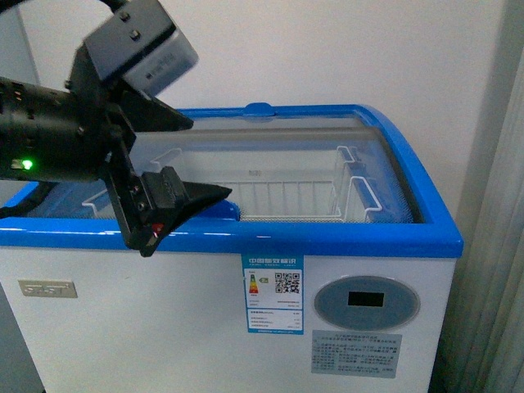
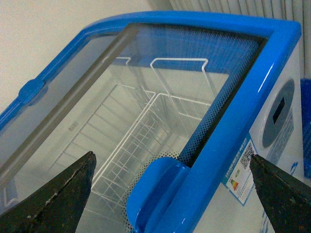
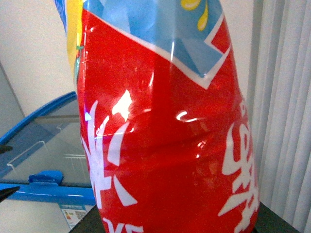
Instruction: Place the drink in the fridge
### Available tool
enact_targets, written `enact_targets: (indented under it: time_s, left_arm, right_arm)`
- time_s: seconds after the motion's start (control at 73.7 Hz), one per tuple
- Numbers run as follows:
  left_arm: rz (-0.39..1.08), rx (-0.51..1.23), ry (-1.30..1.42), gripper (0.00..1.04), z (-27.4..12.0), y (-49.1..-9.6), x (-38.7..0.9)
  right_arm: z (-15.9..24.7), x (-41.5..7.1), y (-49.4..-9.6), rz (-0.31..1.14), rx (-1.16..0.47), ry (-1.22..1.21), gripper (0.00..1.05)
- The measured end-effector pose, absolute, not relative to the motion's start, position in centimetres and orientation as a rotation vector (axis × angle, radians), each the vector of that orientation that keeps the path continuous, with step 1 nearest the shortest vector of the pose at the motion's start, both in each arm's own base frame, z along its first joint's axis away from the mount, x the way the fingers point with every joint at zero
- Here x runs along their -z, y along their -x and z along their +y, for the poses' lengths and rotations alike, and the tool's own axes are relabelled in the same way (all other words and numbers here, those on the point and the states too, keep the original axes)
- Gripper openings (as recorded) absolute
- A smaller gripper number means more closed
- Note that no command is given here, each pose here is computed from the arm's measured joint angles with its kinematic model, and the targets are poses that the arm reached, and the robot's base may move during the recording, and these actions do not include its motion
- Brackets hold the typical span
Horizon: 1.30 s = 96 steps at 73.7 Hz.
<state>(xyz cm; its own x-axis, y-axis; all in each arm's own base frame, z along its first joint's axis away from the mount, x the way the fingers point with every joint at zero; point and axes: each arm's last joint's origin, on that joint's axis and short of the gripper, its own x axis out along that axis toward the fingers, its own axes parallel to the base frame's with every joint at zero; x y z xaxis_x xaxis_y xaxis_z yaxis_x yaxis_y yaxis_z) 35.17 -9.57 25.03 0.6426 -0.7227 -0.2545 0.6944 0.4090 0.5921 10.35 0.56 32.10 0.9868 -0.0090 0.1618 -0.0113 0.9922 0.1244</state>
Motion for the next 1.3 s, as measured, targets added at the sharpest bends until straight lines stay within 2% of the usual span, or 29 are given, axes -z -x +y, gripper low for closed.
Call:
enact_targets:
  time_s: [0.312,0.937,1.303]
  left_arm:
    - [-0.008,0.912,-0.948,0.97,-9.1,-39.3,-24.5]
    - [0.027,0.911,-1.011,0.97,-9.1,-44.7,-23.6]
    - [-0.054,0.704,-1.095,0.97,-9.7,-51.4,-25.7]
  right_arm:
    - [0.6,-32.1,-10.3,-0.163,-0.002,-0.125,0.35]
    - [0.6,-32.1,-10.3,-0.163,-0.001,-0.125,0.35]
    - [0.6,-32.1,-10.3,-0.163,-0.001,-0.125,0.35]
